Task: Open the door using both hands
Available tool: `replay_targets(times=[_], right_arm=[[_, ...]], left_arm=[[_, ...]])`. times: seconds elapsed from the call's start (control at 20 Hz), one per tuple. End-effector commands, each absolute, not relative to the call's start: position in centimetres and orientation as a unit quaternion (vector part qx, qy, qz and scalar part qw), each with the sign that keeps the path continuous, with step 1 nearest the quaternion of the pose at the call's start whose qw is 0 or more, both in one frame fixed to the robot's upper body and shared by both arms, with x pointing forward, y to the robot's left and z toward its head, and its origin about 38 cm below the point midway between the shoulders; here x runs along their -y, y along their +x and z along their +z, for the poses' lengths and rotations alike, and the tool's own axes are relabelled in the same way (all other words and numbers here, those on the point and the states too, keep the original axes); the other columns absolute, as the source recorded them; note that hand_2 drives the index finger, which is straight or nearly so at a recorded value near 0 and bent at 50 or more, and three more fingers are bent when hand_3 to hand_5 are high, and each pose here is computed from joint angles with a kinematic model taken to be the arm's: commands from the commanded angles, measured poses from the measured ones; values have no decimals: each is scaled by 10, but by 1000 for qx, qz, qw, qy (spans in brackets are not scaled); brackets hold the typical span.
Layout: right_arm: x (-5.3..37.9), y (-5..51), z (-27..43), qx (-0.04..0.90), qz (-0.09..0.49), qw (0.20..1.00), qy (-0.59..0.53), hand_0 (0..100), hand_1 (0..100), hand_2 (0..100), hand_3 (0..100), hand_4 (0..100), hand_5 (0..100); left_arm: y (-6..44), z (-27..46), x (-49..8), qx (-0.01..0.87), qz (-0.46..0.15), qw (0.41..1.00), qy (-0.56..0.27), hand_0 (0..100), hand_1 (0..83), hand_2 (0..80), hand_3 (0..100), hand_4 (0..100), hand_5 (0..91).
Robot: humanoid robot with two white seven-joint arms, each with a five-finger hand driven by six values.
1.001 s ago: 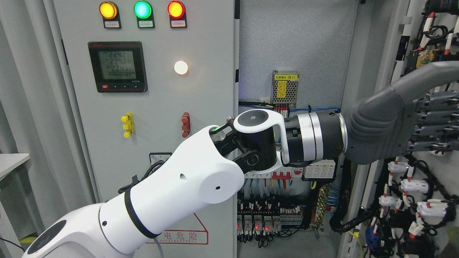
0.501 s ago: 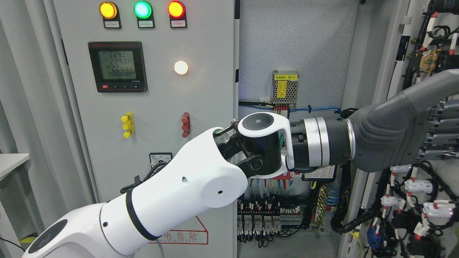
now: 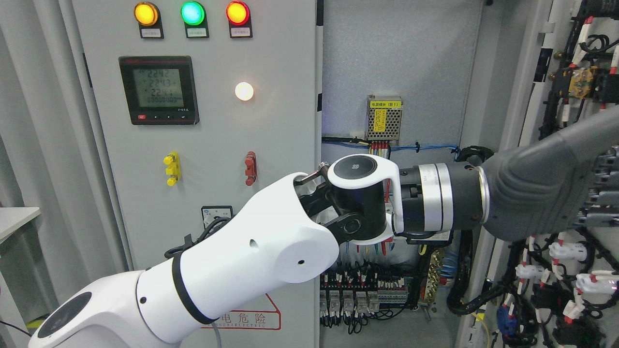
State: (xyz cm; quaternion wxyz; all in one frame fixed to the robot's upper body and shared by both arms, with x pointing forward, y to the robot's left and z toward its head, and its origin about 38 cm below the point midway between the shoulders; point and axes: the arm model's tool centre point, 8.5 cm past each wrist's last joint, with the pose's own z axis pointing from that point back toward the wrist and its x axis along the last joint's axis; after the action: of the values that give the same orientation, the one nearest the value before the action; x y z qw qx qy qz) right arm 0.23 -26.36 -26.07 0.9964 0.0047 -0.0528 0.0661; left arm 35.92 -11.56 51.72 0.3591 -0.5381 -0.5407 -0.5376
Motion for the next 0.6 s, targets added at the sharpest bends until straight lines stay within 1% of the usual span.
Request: replay_targets(times=[0.0,0.25,0.55], right_arm=[[264,22,-260,68,64,996,3,219,0,0,0,0,0],[264,21,-260,67,64,996,3,219,0,0,0,0,0],[264,19,-260,66,66,996,3,219,0,0,0,0,0]], left_arm=[[356,511,119,533,-545,361,-537,295,0,27,27,38,0],[355,508,120,527,-544,364,-542,295,0,27,27,38,0],[358,511,118,539,-533,354,-548,295,0,27,27,36,0]])
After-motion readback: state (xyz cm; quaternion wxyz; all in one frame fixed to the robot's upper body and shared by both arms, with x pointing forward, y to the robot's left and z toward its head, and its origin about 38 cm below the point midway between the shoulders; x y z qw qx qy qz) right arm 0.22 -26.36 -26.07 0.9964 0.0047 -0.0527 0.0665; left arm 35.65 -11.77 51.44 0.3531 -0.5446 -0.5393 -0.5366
